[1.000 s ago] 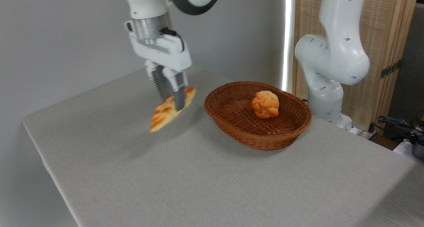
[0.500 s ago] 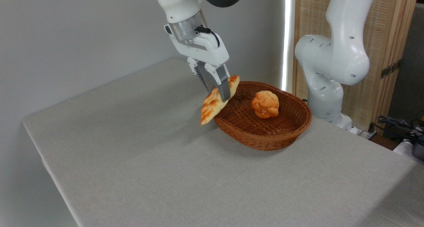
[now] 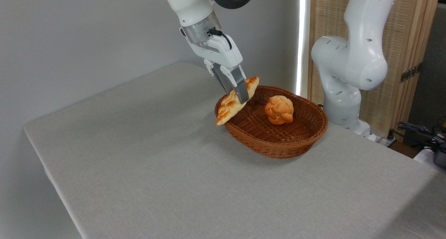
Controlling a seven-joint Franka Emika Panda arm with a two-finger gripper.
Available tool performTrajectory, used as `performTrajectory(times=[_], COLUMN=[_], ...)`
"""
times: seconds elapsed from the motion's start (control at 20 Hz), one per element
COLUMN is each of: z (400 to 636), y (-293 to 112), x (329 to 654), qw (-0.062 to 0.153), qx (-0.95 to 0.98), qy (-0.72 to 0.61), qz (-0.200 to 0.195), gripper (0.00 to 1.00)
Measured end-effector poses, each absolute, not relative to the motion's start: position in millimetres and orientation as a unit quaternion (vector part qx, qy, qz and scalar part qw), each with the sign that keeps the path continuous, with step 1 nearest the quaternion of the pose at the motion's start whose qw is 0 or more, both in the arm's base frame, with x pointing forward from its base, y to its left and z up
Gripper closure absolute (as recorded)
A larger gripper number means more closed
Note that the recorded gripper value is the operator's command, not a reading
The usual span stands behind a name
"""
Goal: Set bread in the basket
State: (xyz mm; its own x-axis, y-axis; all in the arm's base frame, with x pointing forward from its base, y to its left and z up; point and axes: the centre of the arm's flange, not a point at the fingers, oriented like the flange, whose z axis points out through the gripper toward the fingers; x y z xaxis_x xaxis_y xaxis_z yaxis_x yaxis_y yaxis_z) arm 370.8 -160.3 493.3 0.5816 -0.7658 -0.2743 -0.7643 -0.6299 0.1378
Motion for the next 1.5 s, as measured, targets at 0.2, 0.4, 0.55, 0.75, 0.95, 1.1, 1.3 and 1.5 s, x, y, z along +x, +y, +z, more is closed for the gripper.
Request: performTrajectory(times=[0.2,0.4,0.55,0.75,0.95,1.1,1.3,1.5], z=[492,492,492,501,533,559,579,580], y=[-160,-160,-160,-161,-145,-123,-107,-92], x=[370,370,370,380,410,440,486,520], qw=[0.003,0.003,0.003,0.001,0.006,0.012,0.020,0.025], qx=[0.889,0.889,0.889,0.895,0.911,0.923,0.932,0.938], qy=[-0.430,-0.430,-0.430,-0.430,-0.411,-0.385,-0.359,-0.340], qz=[-0.157,-0.157,-0.157,-0.120,-0.036,0.021,0.048,0.054], gripper=[0.00,0.00,0.00,0.00,0.00,0.00,0.00,0.00])
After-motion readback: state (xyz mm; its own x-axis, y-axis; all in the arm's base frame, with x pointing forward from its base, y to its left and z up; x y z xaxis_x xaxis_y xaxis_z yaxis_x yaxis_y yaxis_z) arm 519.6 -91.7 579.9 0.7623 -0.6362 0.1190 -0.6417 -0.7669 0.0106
